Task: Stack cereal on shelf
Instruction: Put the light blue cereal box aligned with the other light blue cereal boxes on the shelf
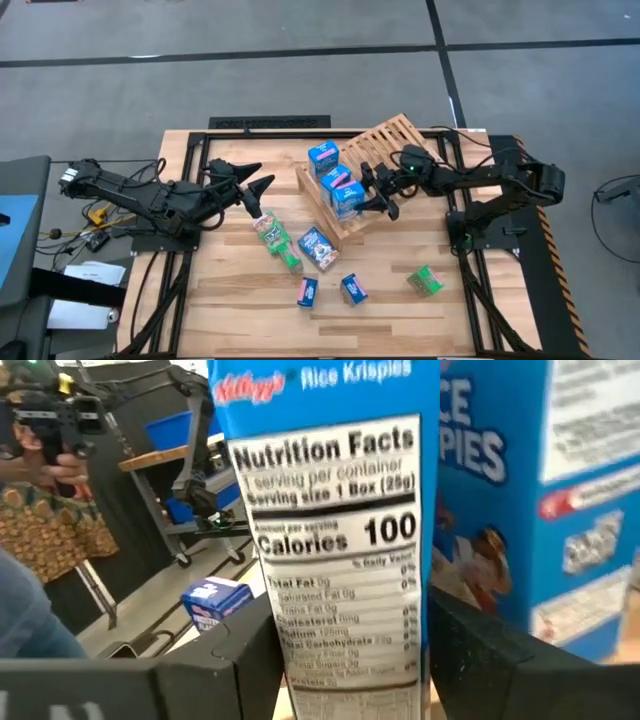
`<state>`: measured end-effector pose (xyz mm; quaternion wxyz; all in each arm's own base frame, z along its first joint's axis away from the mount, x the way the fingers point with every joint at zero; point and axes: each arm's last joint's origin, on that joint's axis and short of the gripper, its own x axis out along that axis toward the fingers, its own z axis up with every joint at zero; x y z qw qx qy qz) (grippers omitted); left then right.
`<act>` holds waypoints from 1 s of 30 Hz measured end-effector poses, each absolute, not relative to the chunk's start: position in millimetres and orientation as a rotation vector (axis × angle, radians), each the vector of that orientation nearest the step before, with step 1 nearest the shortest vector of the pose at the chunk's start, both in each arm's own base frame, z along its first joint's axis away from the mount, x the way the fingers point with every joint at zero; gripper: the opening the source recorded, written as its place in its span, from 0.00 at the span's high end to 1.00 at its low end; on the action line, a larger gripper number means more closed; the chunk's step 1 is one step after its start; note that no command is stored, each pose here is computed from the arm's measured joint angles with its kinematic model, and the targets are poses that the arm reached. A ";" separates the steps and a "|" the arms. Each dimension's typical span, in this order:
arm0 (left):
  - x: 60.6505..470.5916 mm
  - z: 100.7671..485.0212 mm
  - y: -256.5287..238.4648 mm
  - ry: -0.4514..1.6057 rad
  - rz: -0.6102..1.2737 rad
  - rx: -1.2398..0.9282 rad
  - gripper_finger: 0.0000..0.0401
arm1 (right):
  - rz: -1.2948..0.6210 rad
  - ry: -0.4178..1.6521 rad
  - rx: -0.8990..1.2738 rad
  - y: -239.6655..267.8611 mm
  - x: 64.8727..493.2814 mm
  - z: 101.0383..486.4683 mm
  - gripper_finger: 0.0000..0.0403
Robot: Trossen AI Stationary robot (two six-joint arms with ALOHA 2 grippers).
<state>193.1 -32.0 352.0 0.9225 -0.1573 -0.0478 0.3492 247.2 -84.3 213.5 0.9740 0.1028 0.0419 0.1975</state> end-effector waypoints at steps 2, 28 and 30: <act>193.1 352.0 -32.0 -0.098 0.717 -0.323 0.34 | 0.386 0.094 0.215 -86.6 245.9 213.0 0.40; 193.1 351.4 -32.0 -0.092 0.718 -0.318 0.34 | 0.319 0.181 0.196 -91.6 221.2 223.1 0.35; 193.1 351.4 -32.0 -0.092 0.718 -0.318 0.34 | 0.300 0.174 0.194 -94.3 216.3 227.0 0.35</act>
